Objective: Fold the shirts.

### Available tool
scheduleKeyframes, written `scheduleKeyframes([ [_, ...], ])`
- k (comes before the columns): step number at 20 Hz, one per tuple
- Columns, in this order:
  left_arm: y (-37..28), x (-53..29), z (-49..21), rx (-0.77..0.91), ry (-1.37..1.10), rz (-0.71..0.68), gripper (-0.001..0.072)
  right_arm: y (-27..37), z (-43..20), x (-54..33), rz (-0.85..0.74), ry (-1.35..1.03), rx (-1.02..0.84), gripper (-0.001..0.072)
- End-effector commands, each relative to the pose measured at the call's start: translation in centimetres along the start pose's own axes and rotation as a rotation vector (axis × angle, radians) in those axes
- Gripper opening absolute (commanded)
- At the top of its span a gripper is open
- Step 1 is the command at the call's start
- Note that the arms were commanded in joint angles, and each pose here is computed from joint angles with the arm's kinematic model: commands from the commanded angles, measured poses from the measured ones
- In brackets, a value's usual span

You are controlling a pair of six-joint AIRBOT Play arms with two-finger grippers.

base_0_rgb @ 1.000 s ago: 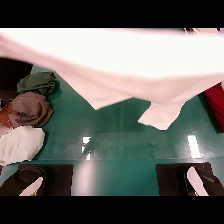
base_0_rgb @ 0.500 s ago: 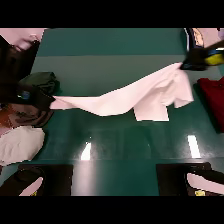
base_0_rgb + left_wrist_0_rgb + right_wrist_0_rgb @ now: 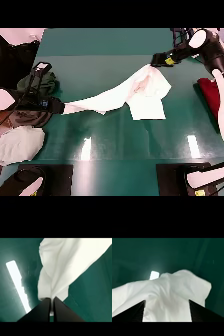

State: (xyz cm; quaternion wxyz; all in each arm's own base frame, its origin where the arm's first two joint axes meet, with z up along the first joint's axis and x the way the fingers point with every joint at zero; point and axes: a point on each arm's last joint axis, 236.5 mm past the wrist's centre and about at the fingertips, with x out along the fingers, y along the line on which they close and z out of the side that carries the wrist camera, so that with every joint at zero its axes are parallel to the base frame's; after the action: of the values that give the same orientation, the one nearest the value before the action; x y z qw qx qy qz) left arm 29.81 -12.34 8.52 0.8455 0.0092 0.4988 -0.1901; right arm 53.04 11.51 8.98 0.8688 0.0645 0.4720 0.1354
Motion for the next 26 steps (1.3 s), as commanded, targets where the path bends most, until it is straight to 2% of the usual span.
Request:
scheduleKeyframes([
  [1,0.1,0.3,0.0,-0.011,-0.005,-0.001,0.0028,-2.3,2.1,-0.7,-0.029,-0.056,0.022,0.0627],
  [2,0.1,0.3,0.0,-0.011,-0.005,-0.001,0.0028,-3.4,0.5,-1.5,-0.036,0.021,0.034,0.0613],
  [3,0.1,0.3,0.0,-0.011,-0.005,-0.001,0.0028,-4.6,-1.6,-2.1,-0.042,0.112,0.037,0.0538],
  [4,0.1,0.3,0.0,-0.011,-0.006,-0.001,0.0028,-5.8,-4.3,-2.6,-0.043,0.221,0.052,0.0513],
  [8,0.1,0.3,0.0,-0.011,-0.007,-0.001,0.0028,-8.7,-14.1,-3.8,-0.029,0.505,0.163,0.0511],
  [11,0.0,0.3,0.0,-0.011,-0.007,-0.001,0.0028,-9.1,-18.3,-2.0,-0.022,0.542,0.218,0.0510],
  [12,0.0,0.3,0.0,-0.012,-0.006,-0.001,0.0029,-8.7,-19.2,-1.1,-0.001,0.539,0.236,0.0493],
  [13,0.0,0.3,0.0,-0.012,-0.005,-0.002,0.0028,-8.1,-19.8,-0.3,0.029,0.539,0.259,0.0438],
  [16,-0.1,0.3,-0.2,-0.013,0.002,-0.005,0.0028,-7.5,-21.0,1.7,0.058,0.512,0.299,0.0438],
  [24,-0.2,0.3,-0.2,-0.017,0.001,-0.013,0.0029,-5.6,-21.8,4.7,0.049,0.486,0.246,0.0429],
  [25,-0.2,0.3,-0.2,-0.017,0.001,-0.013,0.0028,-5.4,-21.7,4.9,0.048,0.481,0.237,0.0337],
  [26,-0.2,0.3,-0.1,-0.017,0.001,-0.013,0.0028,-5.4,-21.4,5.0,0.047,0.468,0.232,0.0183],
])
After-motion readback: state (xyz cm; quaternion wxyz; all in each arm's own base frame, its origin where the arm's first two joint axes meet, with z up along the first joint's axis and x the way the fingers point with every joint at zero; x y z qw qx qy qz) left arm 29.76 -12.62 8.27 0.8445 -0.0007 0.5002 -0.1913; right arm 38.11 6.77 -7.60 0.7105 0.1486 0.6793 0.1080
